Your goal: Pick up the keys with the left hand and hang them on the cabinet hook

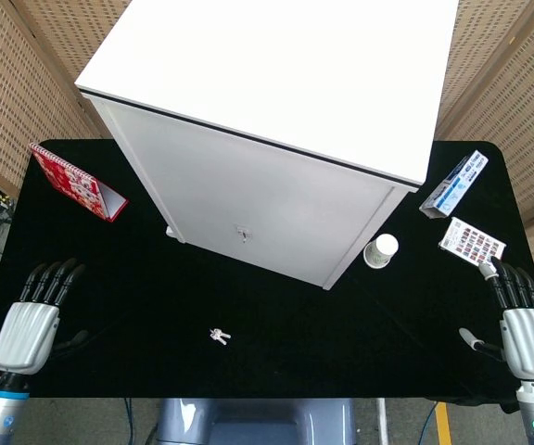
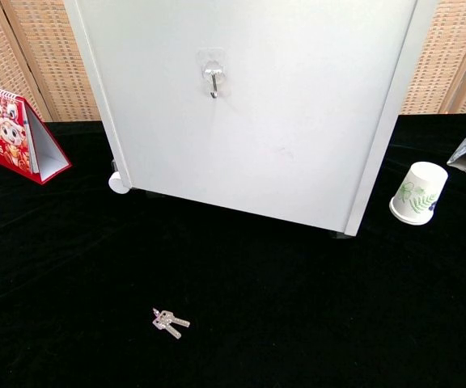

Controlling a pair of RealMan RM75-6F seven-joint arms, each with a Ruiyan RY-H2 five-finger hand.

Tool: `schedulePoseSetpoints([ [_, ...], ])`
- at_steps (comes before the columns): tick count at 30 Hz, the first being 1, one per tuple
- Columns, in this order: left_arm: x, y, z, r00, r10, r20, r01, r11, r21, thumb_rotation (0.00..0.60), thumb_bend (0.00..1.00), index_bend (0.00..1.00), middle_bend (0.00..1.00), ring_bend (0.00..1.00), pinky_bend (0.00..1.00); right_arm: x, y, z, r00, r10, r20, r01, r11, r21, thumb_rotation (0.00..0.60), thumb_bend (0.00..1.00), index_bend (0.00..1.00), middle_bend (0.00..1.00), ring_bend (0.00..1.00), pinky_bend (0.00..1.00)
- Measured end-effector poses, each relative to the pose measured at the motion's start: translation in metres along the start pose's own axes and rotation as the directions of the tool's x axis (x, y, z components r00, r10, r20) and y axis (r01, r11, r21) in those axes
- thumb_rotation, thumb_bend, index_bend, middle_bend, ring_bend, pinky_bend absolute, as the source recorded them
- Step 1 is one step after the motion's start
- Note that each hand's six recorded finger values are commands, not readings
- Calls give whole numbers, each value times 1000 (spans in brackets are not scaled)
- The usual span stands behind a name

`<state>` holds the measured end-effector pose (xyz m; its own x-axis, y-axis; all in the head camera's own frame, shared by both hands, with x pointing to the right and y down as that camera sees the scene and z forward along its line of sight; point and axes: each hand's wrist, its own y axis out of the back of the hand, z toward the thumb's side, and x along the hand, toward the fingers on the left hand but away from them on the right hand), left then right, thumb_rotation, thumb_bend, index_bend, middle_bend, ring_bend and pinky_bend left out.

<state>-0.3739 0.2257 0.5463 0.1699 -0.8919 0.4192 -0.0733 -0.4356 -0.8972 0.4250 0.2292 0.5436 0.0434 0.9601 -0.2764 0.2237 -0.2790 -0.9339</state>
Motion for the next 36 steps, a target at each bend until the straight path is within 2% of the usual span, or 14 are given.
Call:
schedulePoseSetpoints([
  [2, 5, -4, 7, 1000, -10, 16, 9, 1000, 1, 600, 150, 0, 0, 4, 30, 0, 0, -1, 1000, 4, 5, -4, 1000, -4, 600, 123, 0, 0, 0, 0],
  [4, 10, -7, 15, 999, -17, 36, 16, 1000, 6, 600, 182, 31, 97, 125, 177, 0, 0, -2, 1000, 8, 7, -8, 1000, -7, 600, 122, 0, 0, 0, 0],
  [6, 15, -13, 26, 997, -35, 66, 34, 999, 18, 600, 247, 183, 413, 438, 435, 0, 0, -2, 1000, 8, 8, -8, 1000, -11, 600, 122, 0, 0, 0, 0],
  [8, 20, -21, 37, 992, -76, 98, 74, 997, 23, 600, 284, 333, 617, 614, 555, 0, 1, -2, 1000, 6, 7, -6, 1000, -16, 600, 123, 0, 0, 0, 0],
  [9, 22, -26, 43, 989, -98, 114, 96, 995, 25, 600, 306, 396, 683, 673, 595, 0, 2, -2, 1000, 5, 6, -5, 1000, -19, 600, 123, 0, 0, 0, 0],
  [12, 31, -44, 64, 968, -184, 170, 179, 983, 44, 600, 342, 487, 797, 783, 694, 1, 3, -3, 1000, 4, 8, -4, 1000, -24, 600, 122, 0, 0, 0, 0],
  [14, 36, -57, 80, 951, -231, 204, 220, 972, 77, 600, 346, 527, 840, 823, 741, 1, 4, -4, 1000, 2, 11, -2, 1000, -29, 600, 122, 0, 0, 0, 0],
  [18, 47, -77, 111, 929, -275, 248, 249, 959, 132, 600, 354, 553, 887, 861, 783, 1, 6, -7, 1000, -2, 18, 3, 999, -43, 600, 123, 0, 0, 0, 0],
  [26, 66, -116, 158, 886, -378, 269, 329, 920, 211, 600, 361, 506, 902, 872, 791, 1, 11, -10, 1000, -10, 23, 11, 997, -72, 600, 122, 3, 0, 0, 0],
  [30, 72, -125, 173, 874, -408, 263, 351, 905, 239, 600, 385, 474, 903, 872, 791, 1, 13, -12, 1000, -10, 26, 12, 997, -82, 600, 122, 11, 0, 0, 0],
  [36, 76, -134, 182, 869, -427, 250, 363, 894, 264, 600, 404, 457, 904, 873, 791, 1, 13, -12, 1000, -9, 25, 11, 996, -87, 600, 122, 14, 0, 0, 0],
])
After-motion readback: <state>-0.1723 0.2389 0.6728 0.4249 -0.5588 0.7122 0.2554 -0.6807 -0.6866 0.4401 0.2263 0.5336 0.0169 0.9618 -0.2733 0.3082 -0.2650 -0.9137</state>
